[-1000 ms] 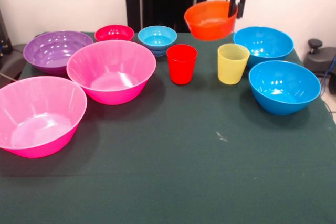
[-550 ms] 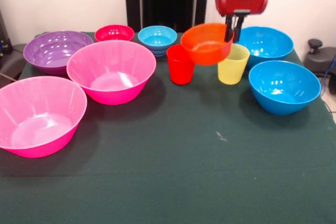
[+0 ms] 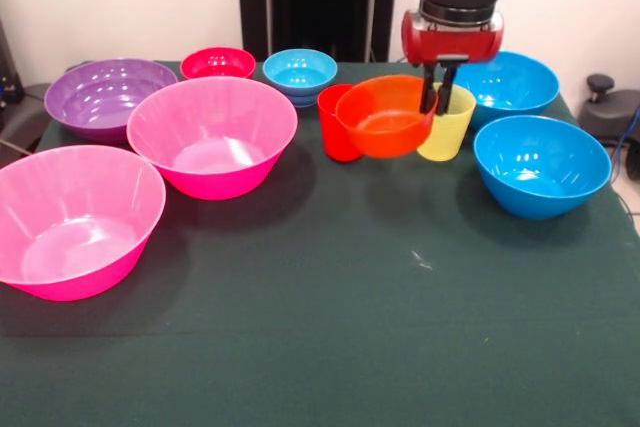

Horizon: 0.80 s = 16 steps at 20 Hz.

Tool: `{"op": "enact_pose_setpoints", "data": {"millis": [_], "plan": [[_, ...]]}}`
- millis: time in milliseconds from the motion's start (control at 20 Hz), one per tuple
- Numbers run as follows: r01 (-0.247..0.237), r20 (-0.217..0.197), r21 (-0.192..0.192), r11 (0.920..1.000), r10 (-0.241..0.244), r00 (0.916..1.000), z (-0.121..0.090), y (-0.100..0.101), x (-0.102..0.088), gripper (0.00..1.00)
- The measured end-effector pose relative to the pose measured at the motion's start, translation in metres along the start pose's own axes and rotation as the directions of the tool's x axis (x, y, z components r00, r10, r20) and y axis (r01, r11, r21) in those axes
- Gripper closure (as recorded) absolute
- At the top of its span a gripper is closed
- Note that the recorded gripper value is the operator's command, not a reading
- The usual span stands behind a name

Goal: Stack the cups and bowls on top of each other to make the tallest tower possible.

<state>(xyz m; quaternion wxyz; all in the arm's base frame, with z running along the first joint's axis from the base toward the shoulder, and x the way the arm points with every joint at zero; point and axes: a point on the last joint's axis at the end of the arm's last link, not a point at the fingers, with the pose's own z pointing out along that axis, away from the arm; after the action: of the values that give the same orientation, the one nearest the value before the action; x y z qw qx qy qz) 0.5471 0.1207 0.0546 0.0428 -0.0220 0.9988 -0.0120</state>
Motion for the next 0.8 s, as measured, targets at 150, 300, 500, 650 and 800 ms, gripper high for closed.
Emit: {"op": "enact_pose_setpoints", "data": {"millis": [150, 300, 500, 650, 800], "plan": [[-0.015, 0.0, -0.003, 0.9999, 0.015, 0.9999, 0.005, -0.008, -0.005, 1.0], [-0.029, 0.0, -0.005, 0.9996, 0.029, 0.9996, 0.008, -0.015, -0.008, 1.0], [-0.048, 0.005, -0.005, 0.9988, 0.048, 0.9988, 0.011, -0.026, -0.015, 1.0], [-0.054, 0.016, -0.006, 0.9985, 0.054, 0.9984, 0.01, -0.03, -0.021, 1.0], [-0.057, 0.03, -0.005, 0.9984, 0.057, 0.9979, 0.009, -0.032, -0.029, 1.0]]}}
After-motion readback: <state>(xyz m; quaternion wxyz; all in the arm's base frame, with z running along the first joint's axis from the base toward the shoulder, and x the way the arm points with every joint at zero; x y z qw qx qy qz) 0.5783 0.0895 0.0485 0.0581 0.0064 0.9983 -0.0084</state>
